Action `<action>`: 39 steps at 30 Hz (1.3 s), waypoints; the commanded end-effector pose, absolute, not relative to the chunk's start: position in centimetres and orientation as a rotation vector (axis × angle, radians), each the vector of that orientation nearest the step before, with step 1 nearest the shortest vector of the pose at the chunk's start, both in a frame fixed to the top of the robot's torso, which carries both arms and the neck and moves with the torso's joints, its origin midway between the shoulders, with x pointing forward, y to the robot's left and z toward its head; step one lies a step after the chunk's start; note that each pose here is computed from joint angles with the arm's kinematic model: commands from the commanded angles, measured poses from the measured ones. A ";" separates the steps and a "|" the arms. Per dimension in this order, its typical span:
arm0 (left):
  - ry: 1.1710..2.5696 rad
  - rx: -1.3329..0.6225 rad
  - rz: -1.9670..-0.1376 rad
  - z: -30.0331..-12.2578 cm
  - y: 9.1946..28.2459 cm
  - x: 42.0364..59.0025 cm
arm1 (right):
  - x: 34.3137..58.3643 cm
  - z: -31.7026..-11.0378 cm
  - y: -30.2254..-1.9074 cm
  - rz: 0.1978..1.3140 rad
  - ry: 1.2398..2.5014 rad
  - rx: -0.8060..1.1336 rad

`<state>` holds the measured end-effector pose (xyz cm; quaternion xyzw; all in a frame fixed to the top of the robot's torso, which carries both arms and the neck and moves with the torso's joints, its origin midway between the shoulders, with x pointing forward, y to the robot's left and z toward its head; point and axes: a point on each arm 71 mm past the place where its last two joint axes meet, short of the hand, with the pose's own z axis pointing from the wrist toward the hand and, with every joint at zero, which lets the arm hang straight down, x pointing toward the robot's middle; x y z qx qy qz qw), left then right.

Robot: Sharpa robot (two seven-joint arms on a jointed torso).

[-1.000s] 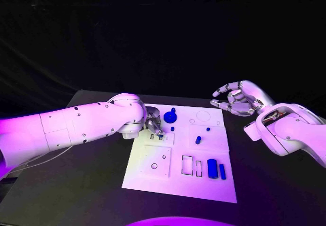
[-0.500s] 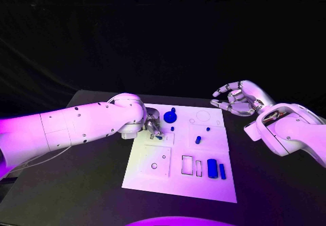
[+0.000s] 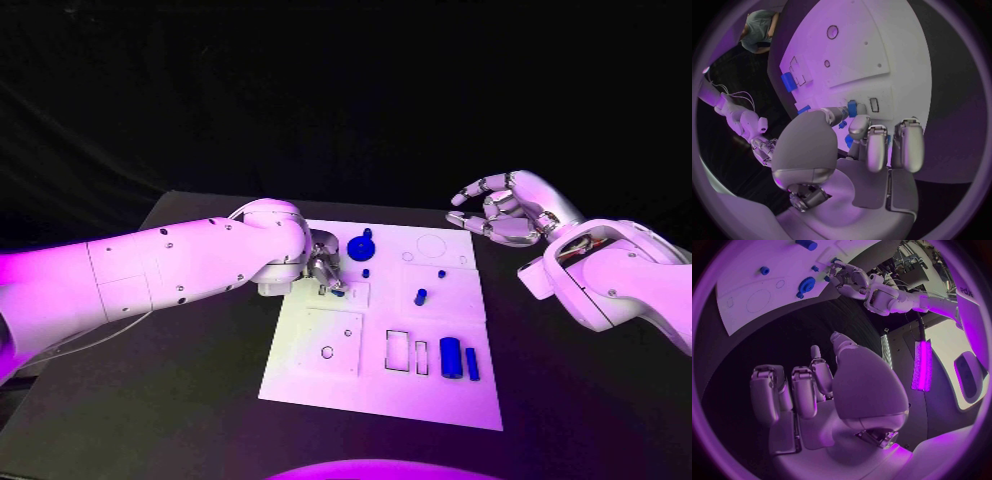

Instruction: Assemble the parts on the task board

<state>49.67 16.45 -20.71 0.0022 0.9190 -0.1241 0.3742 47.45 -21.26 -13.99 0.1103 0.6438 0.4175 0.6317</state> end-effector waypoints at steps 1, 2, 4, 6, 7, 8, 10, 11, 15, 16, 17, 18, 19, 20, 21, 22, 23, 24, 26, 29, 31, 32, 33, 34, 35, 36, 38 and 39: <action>2.377 0.026 -0.308 -21.0 16.3 49.4 | 47.4 -14.0 -21.1 0.964 1.478 0.238; 2.377 0.026 -0.308 -21.0 16.3 49.4 | 47.4 -14.0 -21.1 0.964 1.478 0.238; 2.380 0.025 -0.308 -21.1 16.3 49.4 | 47.4 -14.0 -21.1 0.965 1.478 0.238; 2.381 0.025 -0.309 -21.1 16.3 49.4 | 47.4 -14.0 -21.1 0.965 1.478 0.238; 2.382 0.024 -0.309 -21.1 16.3 49.4 | 47.4 -14.0 -21.1 0.965 1.478 0.238; 2.383 0.024 -0.309 -21.1 16.3 49.4 | 47.4 -14.0 -21.1 0.965 1.478 0.238; 2.386 0.024 -0.310 -21.1 16.3 49.4 | 47.4 -14.1 -21.1 0.965 1.478 0.238; 2.388 0.023 -0.310 -21.1 16.3 49.4 | 47.4 -14.1 -21.1 0.965 1.478 0.238; 2.391 0.020 -0.310 -21.1 16.2 49.4 | 47.4 -14.1 -21.1 0.965 1.478 0.238; 2.390 0.018 -0.310 -21.1 16.2 49.5 | 47.4 -14.1 -21.1 0.966 1.478 0.239; 2.390 0.017 -0.310 -21.1 16.2 49.5 | 47.4 -14.1 -21.1 0.966 1.478 0.239; 2.389 0.014 -0.310 -21.2 16.2 49.5 | 47.4 -14.1 -21.1 0.966 1.477 0.239; 2.388 0.012 -0.310 -21.2 16.2 49.6 | 47.4 -14.1 -21.1 0.966 1.477 0.239; 2.387 0.010 -0.310 -21.2 16.1 49.6 | 47.4 -14.1 -21.1 0.966 1.477 0.239; 2.387 0.008 -0.310 -21.2 16.1 49.6 | 47.4 -14.1 -21.1 0.966 1.477 0.239; 2.387 0.006 -0.310 -21.2 16.1 49.7 | 47.4 -14.1 -21.1 0.966 1.477 0.239; 2.388 0.005 -0.310 -21.3 16.0 49.7 | 47.4 -14.1 -21.1 0.966 1.477 0.239; 2.388 0.004 -0.310 -21.3 16.0 49.7 | 47.4 -14.1 -21.1 0.966 1.477 0.239; 2.390 0.002 -0.311 -21.4 15.9 49.7 | 47.4 -14.1 -21.1 0.966 1.476 0.239; 2.390 -0.003 -0.312 -21.5 15.9 49.8 | 47.4 -14.1 -21.1 0.966 1.476 0.240; 2.391 -0.004 -0.312 -21.6 15.9 49.8 | 47.4 -14.1 -21.1 0.965 1.476 0.240; 2.392 -0.004 -0.312 -21.6 15.9 49.8 | 47.4 -14.1 -21.1 0.965 1.477 0.240; 2.393 -0.004 -0.312 -21.6 15.9 49.8 | 47.4 -14.1 -21.1 0.965 1.477 0.240; 2.394 -0.004 -0.312 -21.6 15.9 49.8 | 47.4 -14.1 -21.1 0.965 1.477 0.240; 2.396 -0.002 -0.312 -21.6 15.9 49.8 | 47.4 -14.1 -21.1 0.965 1.477 0.240; 2.398 -0.001 -0.312 -21.6 15.9 49.7 | 47.4 -14.1 -21.1 0.965 1.477 0.240; 2.403 0.003 -0.311 -21.7 15.8 49.7 | 47.4 -14.1 -21.1 0.965 1.478 0.241; 2.406 0.005 -0.310 -21.7 15.8 49.7 | 47.4 -14.1 -21.2 0.965 1.478 0.241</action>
